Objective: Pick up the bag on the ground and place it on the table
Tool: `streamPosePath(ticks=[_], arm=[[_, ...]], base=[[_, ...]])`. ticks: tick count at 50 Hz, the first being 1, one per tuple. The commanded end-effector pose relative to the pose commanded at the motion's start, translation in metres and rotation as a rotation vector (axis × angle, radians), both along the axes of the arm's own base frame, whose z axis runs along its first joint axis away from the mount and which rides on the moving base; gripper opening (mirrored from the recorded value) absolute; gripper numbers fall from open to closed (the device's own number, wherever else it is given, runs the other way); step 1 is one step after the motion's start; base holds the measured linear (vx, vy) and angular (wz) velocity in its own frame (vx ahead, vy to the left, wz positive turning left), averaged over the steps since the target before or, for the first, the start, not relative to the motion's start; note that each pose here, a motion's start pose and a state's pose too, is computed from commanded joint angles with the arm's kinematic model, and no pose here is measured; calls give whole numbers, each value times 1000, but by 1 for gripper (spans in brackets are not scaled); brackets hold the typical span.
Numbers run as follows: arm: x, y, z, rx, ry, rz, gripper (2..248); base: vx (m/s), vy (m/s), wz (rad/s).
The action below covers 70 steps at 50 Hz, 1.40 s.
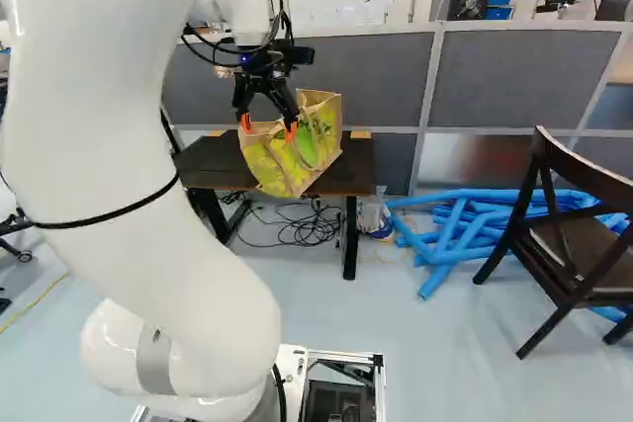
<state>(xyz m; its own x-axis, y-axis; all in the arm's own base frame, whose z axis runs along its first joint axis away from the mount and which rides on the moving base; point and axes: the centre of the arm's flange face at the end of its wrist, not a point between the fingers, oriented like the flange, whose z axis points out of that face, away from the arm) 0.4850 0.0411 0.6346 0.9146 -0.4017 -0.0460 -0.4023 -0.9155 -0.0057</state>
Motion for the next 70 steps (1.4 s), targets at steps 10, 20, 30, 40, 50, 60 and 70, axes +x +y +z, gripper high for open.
streamPosePath(ticks=[10,20,30,40,50,60,70], arm=[[0,0,0,0,0,0,247],[0,0,0,0,0,0,247],[0,0,0,0,0,0,247],[0,0,0,0,0,0,247],[0,0,0,0,0,0,247],[0,0,0,0,-1,0,247],[0,0,-2,0,-8,2,247]], base=[[-147,-4,7],[-141,-4,9],[-121,-5,7],[-55,-2,5],[0,0,0],[0,0,0],[0,0,0]])
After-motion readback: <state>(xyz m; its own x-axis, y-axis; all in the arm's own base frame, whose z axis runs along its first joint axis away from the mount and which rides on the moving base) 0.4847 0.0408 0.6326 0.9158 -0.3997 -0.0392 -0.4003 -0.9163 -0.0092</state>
